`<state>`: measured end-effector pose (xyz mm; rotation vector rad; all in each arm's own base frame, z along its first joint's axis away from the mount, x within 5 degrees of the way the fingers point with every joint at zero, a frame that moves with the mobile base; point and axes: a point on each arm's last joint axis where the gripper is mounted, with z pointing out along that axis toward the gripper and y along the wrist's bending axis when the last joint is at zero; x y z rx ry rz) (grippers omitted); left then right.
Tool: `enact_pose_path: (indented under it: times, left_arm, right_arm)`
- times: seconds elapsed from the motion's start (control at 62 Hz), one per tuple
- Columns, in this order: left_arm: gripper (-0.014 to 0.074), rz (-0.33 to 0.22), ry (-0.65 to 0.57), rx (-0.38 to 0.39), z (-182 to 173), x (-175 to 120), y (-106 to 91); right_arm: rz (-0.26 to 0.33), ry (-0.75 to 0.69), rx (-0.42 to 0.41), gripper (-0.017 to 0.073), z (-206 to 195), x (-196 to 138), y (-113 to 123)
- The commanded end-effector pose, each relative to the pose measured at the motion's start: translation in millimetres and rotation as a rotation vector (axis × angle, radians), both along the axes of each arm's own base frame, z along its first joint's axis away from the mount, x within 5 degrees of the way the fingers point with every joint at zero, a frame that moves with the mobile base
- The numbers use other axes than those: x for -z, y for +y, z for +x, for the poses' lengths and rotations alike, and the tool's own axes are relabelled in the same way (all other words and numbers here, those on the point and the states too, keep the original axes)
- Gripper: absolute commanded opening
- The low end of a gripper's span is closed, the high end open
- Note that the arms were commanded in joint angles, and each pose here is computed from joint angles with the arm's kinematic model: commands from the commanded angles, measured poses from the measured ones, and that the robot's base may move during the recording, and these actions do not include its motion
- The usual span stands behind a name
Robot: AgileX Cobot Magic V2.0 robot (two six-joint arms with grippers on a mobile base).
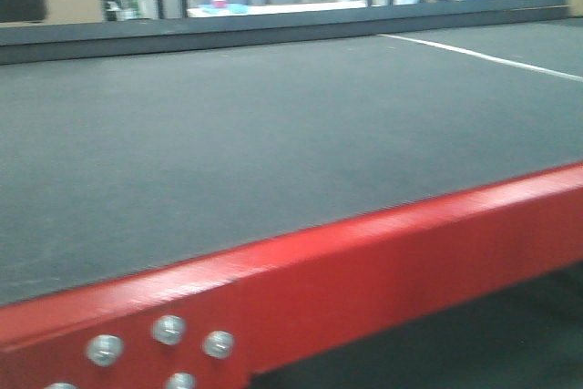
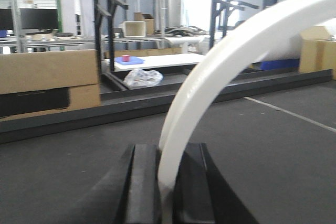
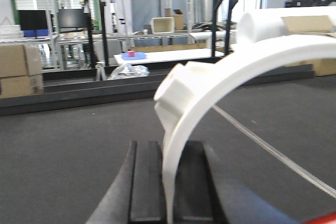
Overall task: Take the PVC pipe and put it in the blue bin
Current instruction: 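Drive the base away from the table toward the bin shelves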
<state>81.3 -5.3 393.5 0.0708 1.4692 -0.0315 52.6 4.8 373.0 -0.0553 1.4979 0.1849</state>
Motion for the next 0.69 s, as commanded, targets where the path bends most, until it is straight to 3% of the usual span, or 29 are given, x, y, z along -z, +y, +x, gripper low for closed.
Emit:
enact_pose_path:
  times: [0.0, 0.677]
  left_arm:
    - [-0.0111, -0.002, -0.031, 0.007, -1.8, -3.1, -0.4]
    - [-0.0111, -0.002, -0.031, 0.007, -1.8, -3.1, -0.4]
  right_arm:
    - [-0.004, -0.025, 0.005, -0.0162, -1.2, -2.7, -0.4]
    - [-0.004, -0.025, 0.005, -0.0162, -1.2, -2.7, -0.4]
